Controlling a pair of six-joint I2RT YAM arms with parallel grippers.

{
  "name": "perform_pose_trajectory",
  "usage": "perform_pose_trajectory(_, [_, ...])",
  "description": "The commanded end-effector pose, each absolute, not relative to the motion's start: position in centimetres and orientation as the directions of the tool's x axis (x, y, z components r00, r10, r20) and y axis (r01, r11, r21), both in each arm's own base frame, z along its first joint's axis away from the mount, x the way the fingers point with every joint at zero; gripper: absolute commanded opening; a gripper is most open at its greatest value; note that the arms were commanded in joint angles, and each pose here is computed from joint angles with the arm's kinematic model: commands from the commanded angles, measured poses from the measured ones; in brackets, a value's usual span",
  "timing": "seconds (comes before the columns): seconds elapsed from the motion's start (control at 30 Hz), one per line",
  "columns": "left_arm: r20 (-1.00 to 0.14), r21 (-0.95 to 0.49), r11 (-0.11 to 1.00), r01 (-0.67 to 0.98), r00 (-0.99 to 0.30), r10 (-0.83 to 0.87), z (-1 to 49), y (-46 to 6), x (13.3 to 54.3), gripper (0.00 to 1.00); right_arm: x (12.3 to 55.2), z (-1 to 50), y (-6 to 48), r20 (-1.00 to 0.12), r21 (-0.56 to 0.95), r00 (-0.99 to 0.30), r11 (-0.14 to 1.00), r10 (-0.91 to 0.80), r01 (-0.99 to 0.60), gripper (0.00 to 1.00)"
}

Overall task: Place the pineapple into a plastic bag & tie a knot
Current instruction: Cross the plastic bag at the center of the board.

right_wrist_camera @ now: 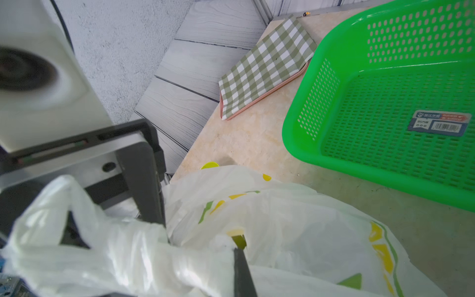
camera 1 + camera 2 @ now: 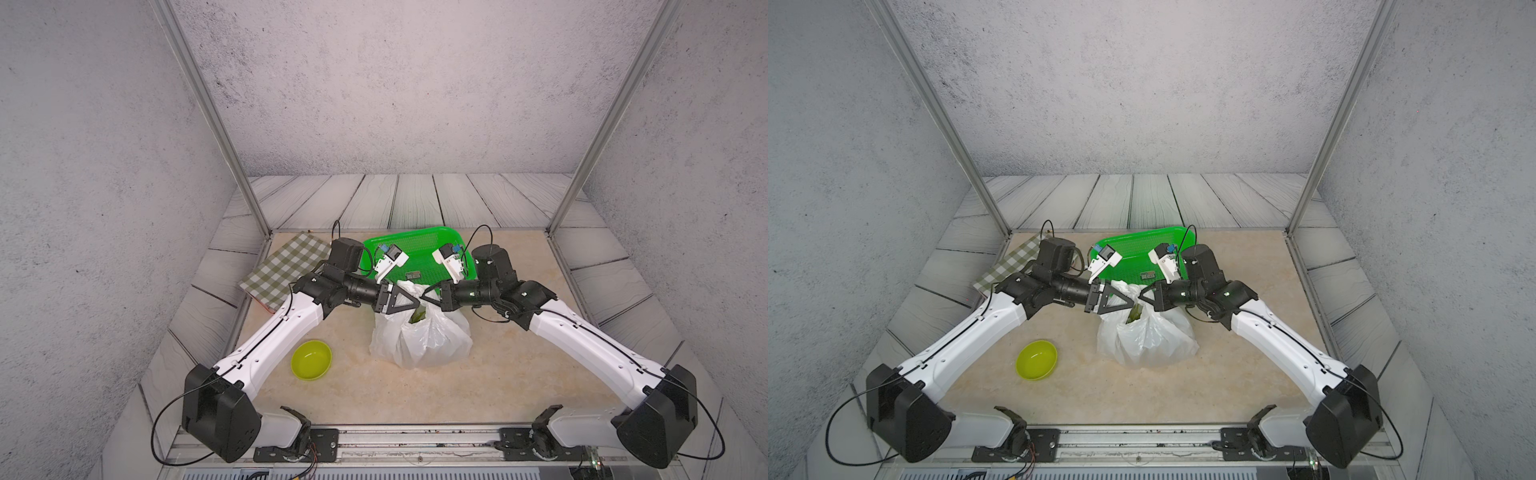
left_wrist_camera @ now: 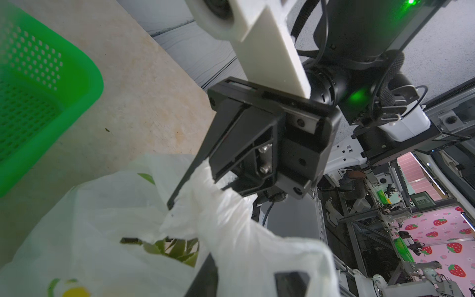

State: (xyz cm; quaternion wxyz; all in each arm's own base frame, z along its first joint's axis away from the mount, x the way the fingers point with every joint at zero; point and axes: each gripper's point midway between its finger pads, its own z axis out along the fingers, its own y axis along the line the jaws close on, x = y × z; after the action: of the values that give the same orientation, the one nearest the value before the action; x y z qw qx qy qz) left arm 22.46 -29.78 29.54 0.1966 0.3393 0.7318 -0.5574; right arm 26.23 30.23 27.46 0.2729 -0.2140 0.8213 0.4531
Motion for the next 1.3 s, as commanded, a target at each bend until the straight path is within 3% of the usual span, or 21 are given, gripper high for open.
perform_pose_trajectory(0.0, [-0.666,-0.681,0.160,0.715,-0.695,0.270,29.7,-29.4,22.1,0.33,27.0,30.2,30.3,-0.678,0.645,-0.735,0.488,0.011,-0.588,0.00])
perform_pose_trajectory(0.57, [-0.687,-0.684,0.139,0.716,-0.696,0.206,29.9,-31.6,21.2,0.29,27.0,32.9,32.3,-0.646,0.742,-0.740,0.382,0.188,-0.551,0.00])
perform_pose_trajectory(0.73, [-0.705,-0.664,0.197,0.721,-0.692,0.156,29.6,-31.6,21.9,0.31,26.8,33.5,32.9,-0.623,0.771,-0.754,0.325,0.209,-0.547,0.00])
perform_pose_trajectory(0.93, [-0.734,-0.637,0.230,0.736,-0.670,0.111,29.5,-30.9,22.0,0.45,26.4,33.0,33.5,-0.603,0.791,-0.773,0.272,0.198,-0.548,0.00])
perform_pose_trajectory(1.27, [-0.752,-0.629,0.261,0.732,-0.658,0.032,29.5,-29.3,21.0,0.51,27.1,34.5,33.5,-0.622,0.781,-0.746,0.256,0.239,-0.569,0.00])
